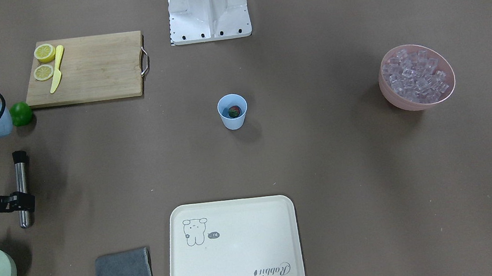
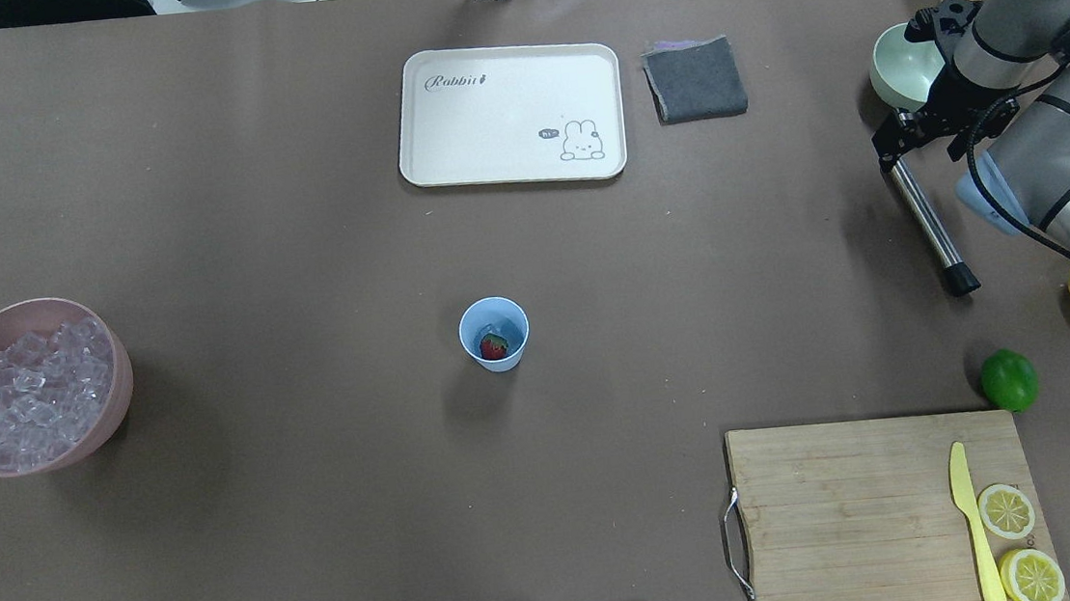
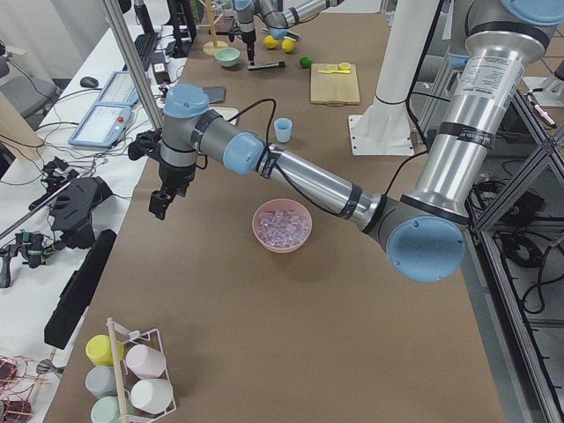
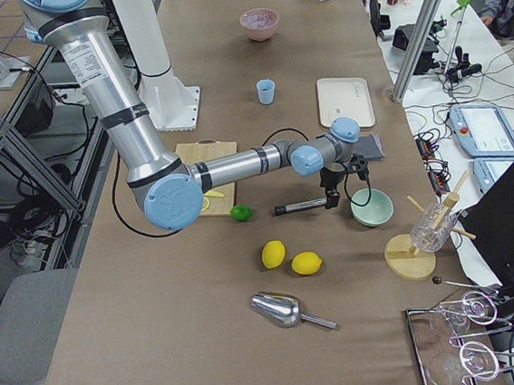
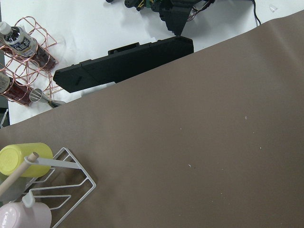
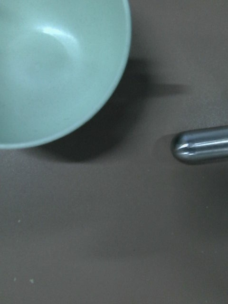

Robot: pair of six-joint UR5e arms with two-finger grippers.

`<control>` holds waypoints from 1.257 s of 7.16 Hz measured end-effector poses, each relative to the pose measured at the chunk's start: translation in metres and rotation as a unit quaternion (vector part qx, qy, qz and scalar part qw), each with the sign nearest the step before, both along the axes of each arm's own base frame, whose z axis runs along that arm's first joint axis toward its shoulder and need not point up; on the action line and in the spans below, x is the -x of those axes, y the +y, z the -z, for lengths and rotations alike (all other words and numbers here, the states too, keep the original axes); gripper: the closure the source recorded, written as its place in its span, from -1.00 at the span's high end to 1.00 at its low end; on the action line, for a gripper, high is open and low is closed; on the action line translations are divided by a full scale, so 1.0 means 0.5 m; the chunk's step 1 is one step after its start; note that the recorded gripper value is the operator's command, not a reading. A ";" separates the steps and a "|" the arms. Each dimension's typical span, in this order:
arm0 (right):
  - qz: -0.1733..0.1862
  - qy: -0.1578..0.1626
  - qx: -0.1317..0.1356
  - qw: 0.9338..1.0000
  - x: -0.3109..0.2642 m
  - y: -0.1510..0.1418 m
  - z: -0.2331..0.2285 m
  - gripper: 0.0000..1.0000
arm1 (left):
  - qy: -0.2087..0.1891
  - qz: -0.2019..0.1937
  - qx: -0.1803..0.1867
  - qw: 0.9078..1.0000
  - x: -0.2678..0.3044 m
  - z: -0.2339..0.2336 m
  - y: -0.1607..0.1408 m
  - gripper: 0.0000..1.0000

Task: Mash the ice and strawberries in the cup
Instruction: 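Lower the right gripper onto the metal pestle rod and grasp it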

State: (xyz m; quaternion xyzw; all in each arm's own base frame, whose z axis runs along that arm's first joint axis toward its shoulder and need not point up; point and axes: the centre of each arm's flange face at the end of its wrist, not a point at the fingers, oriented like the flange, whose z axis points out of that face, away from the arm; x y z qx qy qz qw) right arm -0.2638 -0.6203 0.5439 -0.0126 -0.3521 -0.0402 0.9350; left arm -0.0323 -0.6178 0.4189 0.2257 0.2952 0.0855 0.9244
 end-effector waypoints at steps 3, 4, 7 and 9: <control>0.010 0.010 -0.003 1.000 0.031 0.012 -0.016 0.50 | -0.012 0.006 -0.005 1.000 0.004 0.005 0.000 0.94; 0.013 0.010 -0.002 1.000 0.039 0.017 -0.018 0.47 | -0.017 0.008 -0.006 1.000 0.005 0.005 0.000 0.94; 0.018 0.011 -0.002 1.000 0.050 0.024 -0.022 -0.83 | -0.020 0.010 -0.012 1.000 0.006 0.013 0.002 0.94; 0.031 0.010 -0.016 0.999 0.036 0.019 -0.025 -1.00 | -0.020 0.010 -0.012 1.000 0.006 0.013 0.002 0.94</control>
